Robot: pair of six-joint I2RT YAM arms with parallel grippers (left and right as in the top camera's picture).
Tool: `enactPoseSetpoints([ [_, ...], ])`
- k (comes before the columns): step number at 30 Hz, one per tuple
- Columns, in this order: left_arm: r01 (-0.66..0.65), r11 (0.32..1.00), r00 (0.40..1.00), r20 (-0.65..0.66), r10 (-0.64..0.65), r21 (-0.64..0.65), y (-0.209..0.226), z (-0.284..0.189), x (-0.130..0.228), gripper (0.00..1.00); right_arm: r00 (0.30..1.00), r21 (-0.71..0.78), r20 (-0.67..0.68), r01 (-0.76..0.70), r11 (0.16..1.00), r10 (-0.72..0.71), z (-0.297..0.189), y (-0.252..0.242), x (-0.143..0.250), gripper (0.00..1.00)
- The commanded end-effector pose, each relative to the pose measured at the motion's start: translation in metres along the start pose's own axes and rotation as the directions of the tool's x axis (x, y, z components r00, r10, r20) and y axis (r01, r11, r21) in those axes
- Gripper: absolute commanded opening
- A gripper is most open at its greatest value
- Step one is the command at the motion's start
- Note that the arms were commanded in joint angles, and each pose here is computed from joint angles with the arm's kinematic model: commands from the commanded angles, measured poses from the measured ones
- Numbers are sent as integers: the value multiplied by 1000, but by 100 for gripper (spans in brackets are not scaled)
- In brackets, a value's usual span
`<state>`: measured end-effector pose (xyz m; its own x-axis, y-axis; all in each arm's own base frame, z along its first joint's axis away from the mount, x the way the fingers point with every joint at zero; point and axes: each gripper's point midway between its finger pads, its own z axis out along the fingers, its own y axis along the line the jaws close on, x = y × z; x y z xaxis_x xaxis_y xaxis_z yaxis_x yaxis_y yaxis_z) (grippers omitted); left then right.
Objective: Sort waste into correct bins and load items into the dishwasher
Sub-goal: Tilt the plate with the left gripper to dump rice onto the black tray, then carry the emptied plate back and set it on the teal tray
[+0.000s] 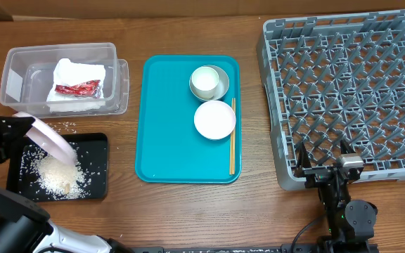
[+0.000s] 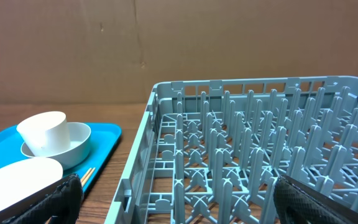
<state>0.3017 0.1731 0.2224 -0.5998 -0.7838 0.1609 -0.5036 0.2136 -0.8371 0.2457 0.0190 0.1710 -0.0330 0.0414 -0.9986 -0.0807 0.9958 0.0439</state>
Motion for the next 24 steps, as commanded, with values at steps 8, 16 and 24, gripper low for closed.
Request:
enactPoseSetpoints([
  [8,-16,997,998,-57,12,-69,2,5,16,4,1000,0,6,0,1000,0,0,0,1,100],
  [16,-106,982,981,-175,79,-154,-18,40,51,4,1000,0,6,0,1000,0,0,0,1,100],
  [24,-376,892,893,-356,275,-253,-51,81,131,4,1000,0,6,0,1000,0,0,0,1,100],
])
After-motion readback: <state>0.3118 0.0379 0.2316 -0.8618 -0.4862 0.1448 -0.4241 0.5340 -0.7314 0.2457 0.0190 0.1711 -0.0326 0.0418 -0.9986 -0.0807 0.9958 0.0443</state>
